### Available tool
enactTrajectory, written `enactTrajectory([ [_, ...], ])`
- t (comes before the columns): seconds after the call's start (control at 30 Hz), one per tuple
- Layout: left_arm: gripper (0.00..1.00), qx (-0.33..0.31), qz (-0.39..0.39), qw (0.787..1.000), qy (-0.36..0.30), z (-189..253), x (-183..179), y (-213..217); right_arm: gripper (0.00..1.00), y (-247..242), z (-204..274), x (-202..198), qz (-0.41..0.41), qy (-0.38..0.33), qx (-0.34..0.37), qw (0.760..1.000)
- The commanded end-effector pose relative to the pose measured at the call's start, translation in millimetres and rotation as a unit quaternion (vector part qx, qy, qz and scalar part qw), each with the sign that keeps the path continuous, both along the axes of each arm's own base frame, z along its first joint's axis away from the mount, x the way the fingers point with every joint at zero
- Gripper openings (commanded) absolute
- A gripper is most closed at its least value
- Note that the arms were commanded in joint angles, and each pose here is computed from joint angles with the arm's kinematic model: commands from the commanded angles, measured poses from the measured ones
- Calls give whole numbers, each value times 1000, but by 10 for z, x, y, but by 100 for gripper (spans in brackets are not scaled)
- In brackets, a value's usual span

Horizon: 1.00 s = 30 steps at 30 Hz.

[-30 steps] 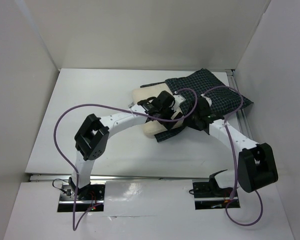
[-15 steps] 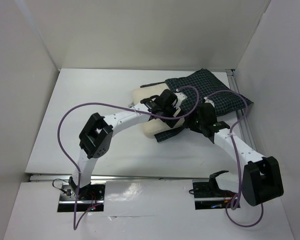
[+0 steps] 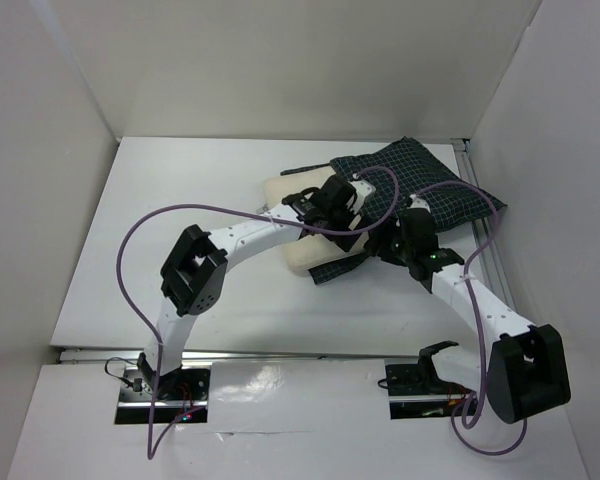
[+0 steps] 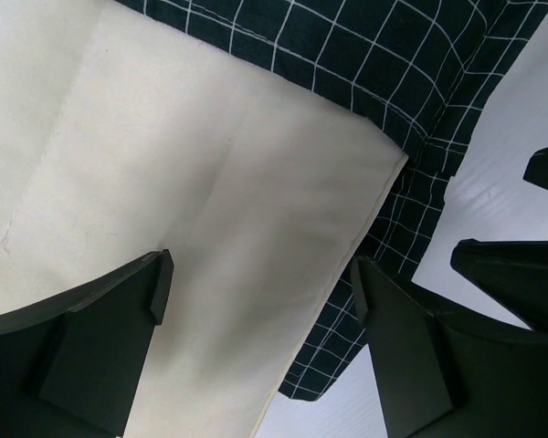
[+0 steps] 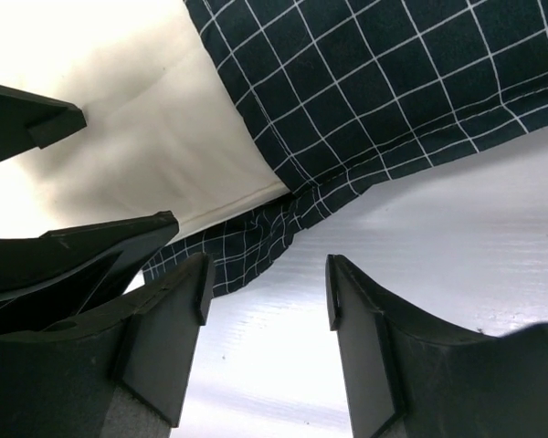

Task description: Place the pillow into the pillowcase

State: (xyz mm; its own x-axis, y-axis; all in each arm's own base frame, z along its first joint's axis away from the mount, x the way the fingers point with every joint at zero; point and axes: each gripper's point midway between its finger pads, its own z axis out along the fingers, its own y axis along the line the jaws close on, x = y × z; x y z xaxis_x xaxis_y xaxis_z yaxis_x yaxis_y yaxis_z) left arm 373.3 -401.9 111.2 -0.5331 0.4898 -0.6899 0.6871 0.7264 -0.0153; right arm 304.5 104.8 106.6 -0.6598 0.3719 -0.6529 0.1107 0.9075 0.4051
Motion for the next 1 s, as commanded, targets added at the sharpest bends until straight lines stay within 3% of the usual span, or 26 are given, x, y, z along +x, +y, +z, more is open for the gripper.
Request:
enactTrajectory([
  [0.0,98,-23,6,1000,-9,135,75,-84,65,20,148,112,7,-38,11,999],
  [0.33,95,-12,1,1000,8,21,156,-207,68,-48,91,118,11,-14,10,1000],
  [0.53,93,-14,-3,1000,-7,105,190,-213,76,-251,241,57,-28,-25,-2,999],
  [0.83,76,-3,-3,1000,-6,42,152,-142,77,-299,132,11,-37,-2,0,999],
  [0.93,77,10,6,1000,-6,-36,153,-80,77,-299,74,12,-37,2,-1,999],
  [0.97,85,10,6,1000,-6,-36,153,-80,77,-299,29,12,-37,10,-2,999],
])
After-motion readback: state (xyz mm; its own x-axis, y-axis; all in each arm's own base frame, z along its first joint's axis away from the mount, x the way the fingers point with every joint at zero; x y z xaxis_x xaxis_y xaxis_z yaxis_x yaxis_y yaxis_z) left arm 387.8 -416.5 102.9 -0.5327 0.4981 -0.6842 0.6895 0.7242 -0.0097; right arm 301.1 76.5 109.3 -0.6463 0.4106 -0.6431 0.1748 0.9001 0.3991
